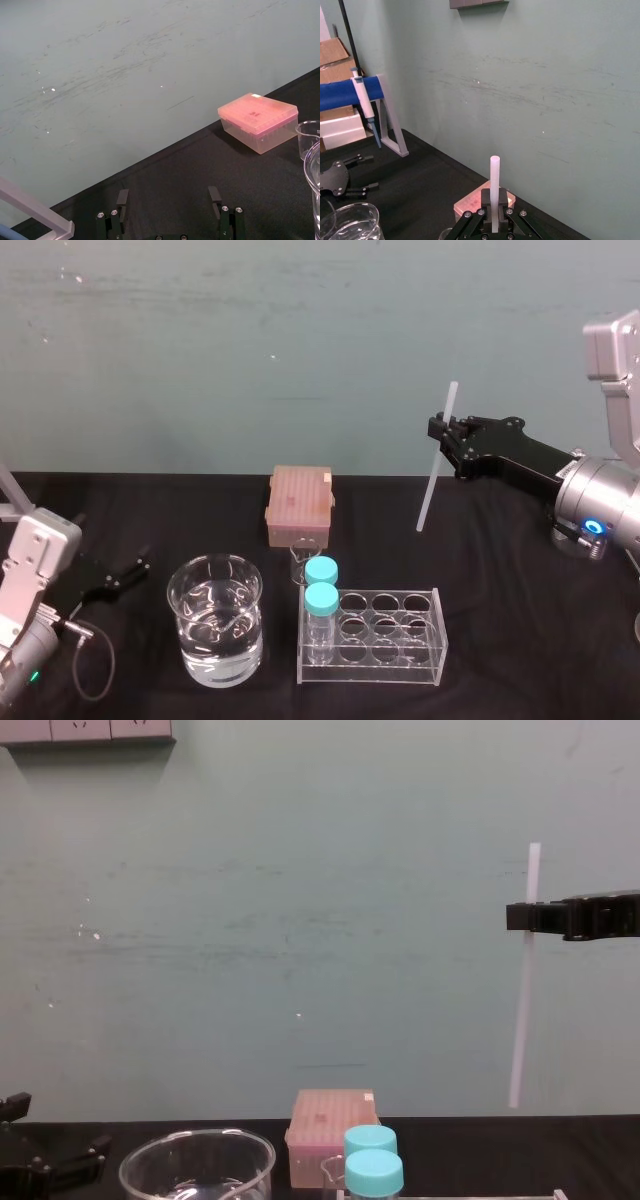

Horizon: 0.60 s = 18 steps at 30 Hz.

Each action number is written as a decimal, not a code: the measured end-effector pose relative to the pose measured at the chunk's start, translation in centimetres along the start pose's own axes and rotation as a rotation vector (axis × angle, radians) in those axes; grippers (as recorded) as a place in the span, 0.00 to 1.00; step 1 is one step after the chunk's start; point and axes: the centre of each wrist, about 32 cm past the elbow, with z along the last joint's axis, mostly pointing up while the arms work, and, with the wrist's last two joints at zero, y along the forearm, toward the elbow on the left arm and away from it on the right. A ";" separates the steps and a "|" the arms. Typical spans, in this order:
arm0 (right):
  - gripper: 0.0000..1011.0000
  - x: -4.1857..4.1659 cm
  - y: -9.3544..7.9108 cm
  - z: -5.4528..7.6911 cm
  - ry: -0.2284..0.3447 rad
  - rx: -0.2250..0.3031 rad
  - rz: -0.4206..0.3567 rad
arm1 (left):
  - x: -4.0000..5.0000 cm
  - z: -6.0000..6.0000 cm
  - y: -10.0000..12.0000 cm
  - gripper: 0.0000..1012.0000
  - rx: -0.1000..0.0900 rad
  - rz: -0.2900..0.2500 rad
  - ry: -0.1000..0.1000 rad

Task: Pick up the stirring rod with one hand, then place it down.

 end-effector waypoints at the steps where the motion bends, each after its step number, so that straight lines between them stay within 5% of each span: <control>1: 0.07 0.00 0.0 0.0 0.000 0.000 0.000 | 0.00 0.0 0.0 0.99 0.000 0.000 0.000; 18: 0.07 0.00 0.0 0.0 0.000 0.000 0.000 | 0.00 0.0 0.0 0.99 0.000 0.000 0.000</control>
